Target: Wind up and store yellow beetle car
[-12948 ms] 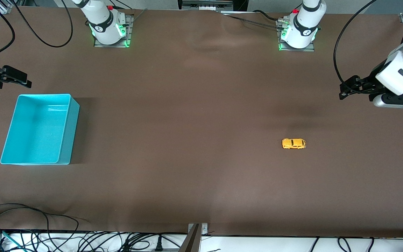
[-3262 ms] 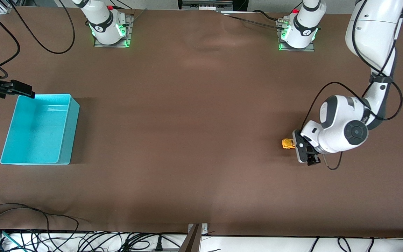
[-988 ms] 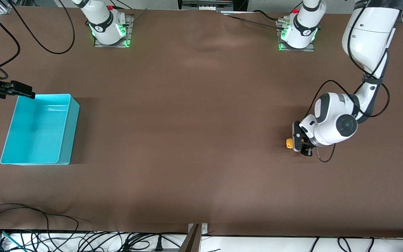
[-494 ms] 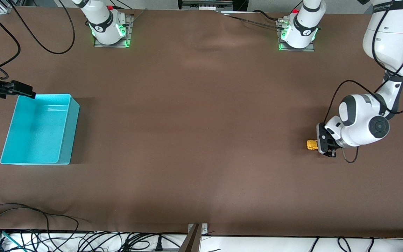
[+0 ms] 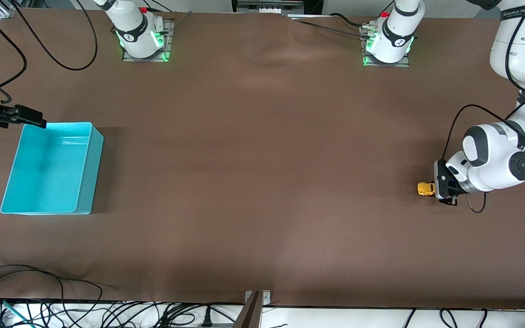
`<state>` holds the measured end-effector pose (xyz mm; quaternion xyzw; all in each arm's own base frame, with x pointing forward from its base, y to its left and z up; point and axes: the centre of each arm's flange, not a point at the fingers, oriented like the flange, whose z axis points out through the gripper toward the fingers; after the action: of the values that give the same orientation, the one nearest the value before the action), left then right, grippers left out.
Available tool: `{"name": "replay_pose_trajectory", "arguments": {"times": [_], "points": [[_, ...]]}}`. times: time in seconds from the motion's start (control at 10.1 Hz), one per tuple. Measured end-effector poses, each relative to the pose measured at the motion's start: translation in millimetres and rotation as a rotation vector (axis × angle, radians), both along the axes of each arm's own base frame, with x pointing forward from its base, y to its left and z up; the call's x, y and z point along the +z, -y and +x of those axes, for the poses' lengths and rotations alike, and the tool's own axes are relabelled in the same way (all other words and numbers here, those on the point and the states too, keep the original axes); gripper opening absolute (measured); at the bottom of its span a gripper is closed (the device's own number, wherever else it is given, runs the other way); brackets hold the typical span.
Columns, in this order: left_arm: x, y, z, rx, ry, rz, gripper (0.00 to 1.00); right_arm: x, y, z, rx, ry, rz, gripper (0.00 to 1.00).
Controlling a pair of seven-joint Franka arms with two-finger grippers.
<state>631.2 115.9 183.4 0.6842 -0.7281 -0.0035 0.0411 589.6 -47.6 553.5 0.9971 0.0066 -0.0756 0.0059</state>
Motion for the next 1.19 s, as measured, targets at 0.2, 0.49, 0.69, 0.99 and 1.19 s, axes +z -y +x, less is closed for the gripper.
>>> {"name": "replay_pose_trajectory", "arguments": {"times": [0.2, 0.49, 0.69, 0.99, 1.19], "points": [[0, 0, 1, -0.007, -0.003, -0.001, 0.45, 0, 1, 0, -0.001, 0.000, 0.000, 1.00], [0, -1, 2, -0.034, 0.001, -0.003, 0.45, 0, 1, 0, -0.001, 0.000, 0.000, 1.00], [0, -1, 4, -0.046, 0.003, -0.003, 0.45, 0, 0, 0, -0.001, 0.000, 0.000, 1.00], [-2, 1, 7, -0.094, 0.018, -0.005, 0.55, 0, 1, 0, -0.001, 0.004, -0.001, 1.00], [-1, 18, 17, -0.188, 0.046, -0.022, 0.83, 6, 2, 1, -0.002, 0.022, -0.006, 1.00]]}}
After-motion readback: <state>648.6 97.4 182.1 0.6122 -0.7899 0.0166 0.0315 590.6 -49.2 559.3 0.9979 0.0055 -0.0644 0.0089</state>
